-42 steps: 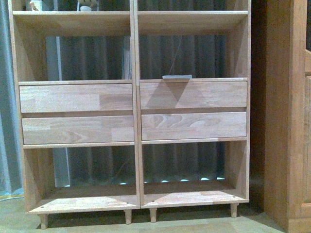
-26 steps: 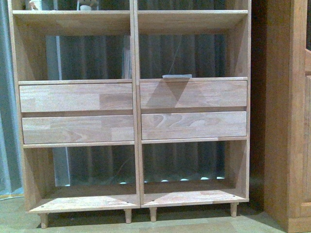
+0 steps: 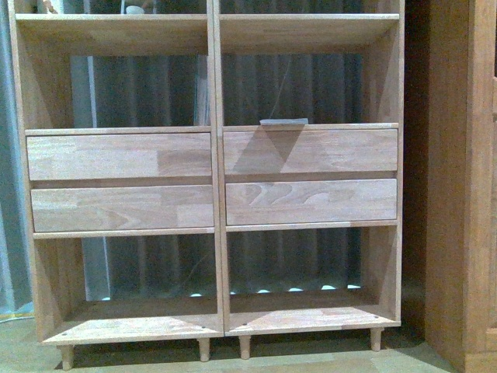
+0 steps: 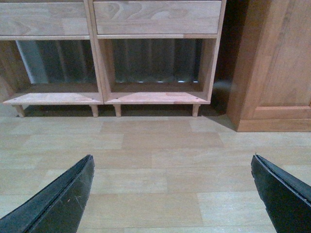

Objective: Organize books on shelf

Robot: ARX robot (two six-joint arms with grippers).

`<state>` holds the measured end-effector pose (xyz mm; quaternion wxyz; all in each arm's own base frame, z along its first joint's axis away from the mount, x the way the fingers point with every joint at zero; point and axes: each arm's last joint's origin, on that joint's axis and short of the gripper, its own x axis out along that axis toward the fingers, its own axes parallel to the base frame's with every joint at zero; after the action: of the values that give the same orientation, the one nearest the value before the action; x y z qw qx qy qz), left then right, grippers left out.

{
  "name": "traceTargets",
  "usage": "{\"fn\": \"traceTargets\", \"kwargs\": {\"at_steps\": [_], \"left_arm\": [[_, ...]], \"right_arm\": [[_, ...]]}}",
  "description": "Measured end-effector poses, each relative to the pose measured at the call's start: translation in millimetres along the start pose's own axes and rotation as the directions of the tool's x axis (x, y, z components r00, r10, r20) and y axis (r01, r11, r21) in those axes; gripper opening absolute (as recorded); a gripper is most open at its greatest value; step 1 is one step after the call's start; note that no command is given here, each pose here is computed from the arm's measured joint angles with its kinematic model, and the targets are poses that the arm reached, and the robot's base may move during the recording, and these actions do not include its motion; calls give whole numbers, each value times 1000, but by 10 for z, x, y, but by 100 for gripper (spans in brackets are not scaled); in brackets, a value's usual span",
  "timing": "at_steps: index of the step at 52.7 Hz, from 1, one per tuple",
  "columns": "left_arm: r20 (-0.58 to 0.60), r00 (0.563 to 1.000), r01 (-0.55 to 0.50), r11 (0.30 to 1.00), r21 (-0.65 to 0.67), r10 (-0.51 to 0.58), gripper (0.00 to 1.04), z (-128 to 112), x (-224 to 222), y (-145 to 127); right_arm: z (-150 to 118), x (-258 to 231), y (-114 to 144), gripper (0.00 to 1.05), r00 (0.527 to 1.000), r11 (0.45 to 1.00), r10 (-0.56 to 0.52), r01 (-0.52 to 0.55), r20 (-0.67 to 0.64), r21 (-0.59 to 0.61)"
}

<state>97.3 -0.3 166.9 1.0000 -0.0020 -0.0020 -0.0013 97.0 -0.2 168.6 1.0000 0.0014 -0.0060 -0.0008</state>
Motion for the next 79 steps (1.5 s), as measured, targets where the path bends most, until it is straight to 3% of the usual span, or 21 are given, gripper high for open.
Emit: {"fn": "traceTargets", "kwargs": {"at_steps": [79], "left_arm": [[0, 1000, -1, 1000, 0, 1, 98, 0, 0, 0]], "right_arm": [[-1, 0, 1, 98, 1000, 1000, 3, -3, -1, 0]]}}
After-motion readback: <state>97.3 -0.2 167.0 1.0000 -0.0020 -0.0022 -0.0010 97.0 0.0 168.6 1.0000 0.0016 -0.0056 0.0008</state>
